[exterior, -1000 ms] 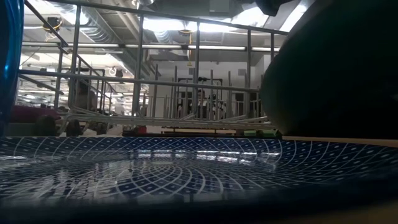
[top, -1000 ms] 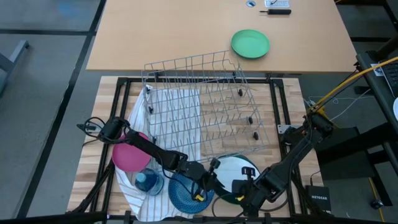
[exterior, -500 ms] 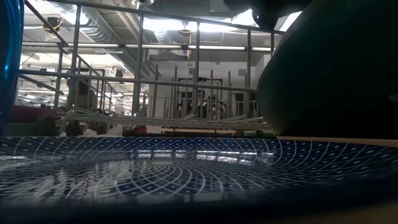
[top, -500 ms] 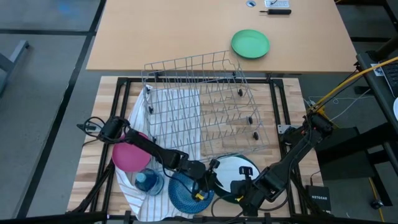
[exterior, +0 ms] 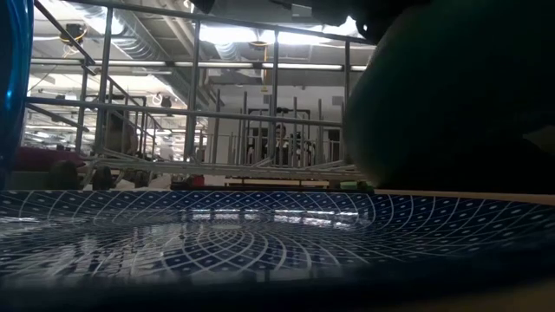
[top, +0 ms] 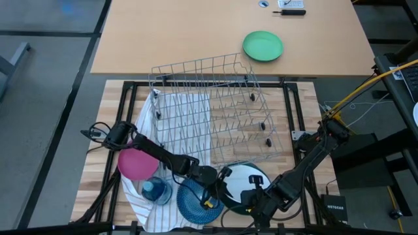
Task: Sort dishes
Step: Put the white plate into the dish rack
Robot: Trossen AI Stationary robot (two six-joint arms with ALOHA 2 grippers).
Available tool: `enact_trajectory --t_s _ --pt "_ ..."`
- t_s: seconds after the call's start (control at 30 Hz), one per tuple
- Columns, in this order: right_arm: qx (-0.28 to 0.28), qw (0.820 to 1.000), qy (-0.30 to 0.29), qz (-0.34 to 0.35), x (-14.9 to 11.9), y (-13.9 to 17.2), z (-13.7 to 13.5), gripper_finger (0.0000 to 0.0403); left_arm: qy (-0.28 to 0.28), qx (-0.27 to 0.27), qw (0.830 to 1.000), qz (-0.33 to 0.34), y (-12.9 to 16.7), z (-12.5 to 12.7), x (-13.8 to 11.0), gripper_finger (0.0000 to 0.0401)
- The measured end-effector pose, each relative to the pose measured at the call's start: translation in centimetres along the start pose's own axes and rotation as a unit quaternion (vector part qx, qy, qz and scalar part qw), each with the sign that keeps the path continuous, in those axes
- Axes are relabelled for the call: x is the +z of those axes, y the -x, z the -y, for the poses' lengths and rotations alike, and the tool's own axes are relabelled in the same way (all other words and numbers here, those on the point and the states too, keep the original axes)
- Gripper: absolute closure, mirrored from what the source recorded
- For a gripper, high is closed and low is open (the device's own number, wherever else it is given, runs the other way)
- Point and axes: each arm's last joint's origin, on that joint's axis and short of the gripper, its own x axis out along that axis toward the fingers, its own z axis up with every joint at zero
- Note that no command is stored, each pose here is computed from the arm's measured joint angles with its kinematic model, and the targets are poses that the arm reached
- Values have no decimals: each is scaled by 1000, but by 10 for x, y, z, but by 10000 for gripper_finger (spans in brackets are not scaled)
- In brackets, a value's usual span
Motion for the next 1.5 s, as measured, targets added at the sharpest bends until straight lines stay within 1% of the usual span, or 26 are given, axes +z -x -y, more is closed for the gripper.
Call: enact_trajectory --t_s 0.1,0.23,0.37,0.47,0.53,0.63,0.77,0.97,1.13,1.23,1.33,1.5 --pt "1 1000 -3 0 0 0 0 343 -11 0 1000 2 0 0 0 390" --pt "8 1000 -15 -4 0 0 -1 322 -11 0 1000 4 -1 0 0 396" --pt "43 998 -25 -40 2 -1 2 303 -15 0 1000 5 -1 1 0 396" --pt "70 992 -71 -74 7 -1 8 297 -13 0 1000 6 -1 0 0 397" --pt "78 990 -80 -87 10 -1 12 296 -13 1 1000 10 -1 0 1 397" --pt "75 990 -76 -89 9 4 14 295 -9 6 1000 20 -1 0 3 398" --pt "71 992 -70 -73 8 17 18 295 -4 9 999 34 -1 -1 5 398" --pt "72 994 -80 -29 6 46 23 295 3 10 999 35 -1 -2 5 399" --pt "54 995 -82 -2 2 68 32 295 11 10 999 38 0 -2 6 399" --pt "37 996 -82 15 -2 81 39 295 27 13 998 57 0 -2 10 399" --pt "24 996 -84 37 -5 94 45 294 47 20 994 93 1 -4 16 399" --pt "17 992 -89 83 -9 116 53 294 88 24 985 143 6 -14 26 400"
